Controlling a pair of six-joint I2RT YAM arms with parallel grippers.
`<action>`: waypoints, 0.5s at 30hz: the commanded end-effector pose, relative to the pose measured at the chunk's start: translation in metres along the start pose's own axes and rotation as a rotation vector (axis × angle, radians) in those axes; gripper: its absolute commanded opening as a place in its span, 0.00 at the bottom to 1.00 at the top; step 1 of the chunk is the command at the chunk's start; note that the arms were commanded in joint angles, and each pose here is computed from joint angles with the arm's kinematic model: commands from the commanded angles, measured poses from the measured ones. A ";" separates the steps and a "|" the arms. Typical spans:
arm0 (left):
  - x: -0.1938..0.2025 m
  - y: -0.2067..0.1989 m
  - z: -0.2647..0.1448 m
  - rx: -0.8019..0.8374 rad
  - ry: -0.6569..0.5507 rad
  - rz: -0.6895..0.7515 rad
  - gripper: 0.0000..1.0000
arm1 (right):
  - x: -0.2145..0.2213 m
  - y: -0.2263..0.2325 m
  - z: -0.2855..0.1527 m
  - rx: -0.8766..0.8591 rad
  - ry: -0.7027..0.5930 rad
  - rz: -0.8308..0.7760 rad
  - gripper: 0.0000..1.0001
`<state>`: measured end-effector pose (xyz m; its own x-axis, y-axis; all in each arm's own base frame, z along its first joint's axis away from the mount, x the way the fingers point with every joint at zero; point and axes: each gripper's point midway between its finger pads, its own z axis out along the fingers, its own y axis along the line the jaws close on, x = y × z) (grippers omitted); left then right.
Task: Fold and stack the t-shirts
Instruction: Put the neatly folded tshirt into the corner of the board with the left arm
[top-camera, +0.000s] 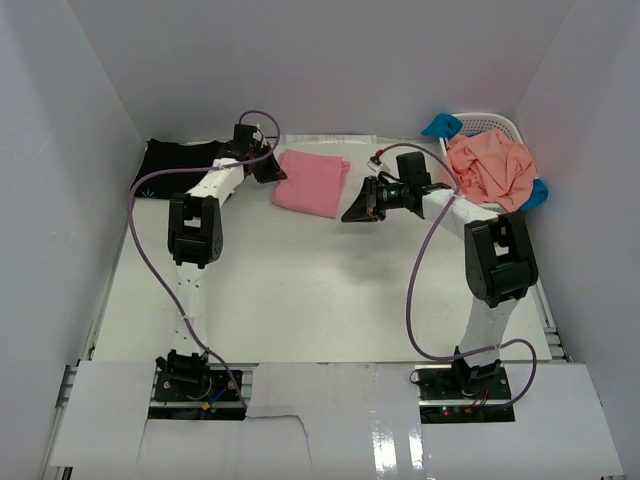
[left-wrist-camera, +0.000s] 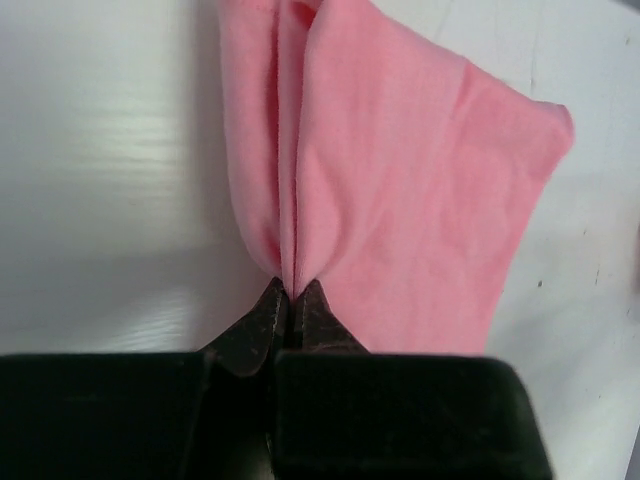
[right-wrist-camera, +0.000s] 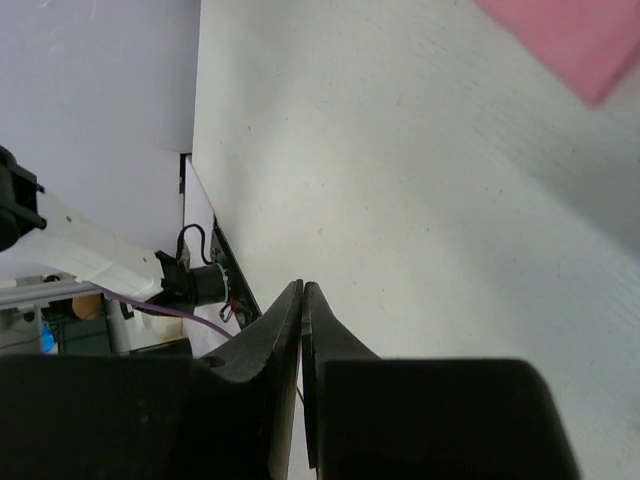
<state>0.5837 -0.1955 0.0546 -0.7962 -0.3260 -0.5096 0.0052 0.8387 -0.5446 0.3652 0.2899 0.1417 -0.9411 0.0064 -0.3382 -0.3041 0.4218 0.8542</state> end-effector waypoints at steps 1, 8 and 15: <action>-0.045 0.016 -0.030 -0.006 -0.050 0.026 0.00 | 0.010 0.008 -0.012 0.008 -0.011 -0.056 0.08; -0.089 0.002 -0.062 0.099 -0.121 0.054 0.00 | 0.043 -0.001 -0.021 0.037 0.011 -0.030 0.08; -0.126 -0.013 -0.093 0.159 -0.204 0.115 0.00 | 0.050 0.000 -0.025 0.042 0.008 -0.031 0.08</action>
<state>0.6257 -0.1199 0.1316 -0.7054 -0.3569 -0.6124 0.0786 0.8192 -0.5680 0.3143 0.2675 0.1152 -0.9589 -0.0105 -0.2837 -0.2540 0.4779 0.8409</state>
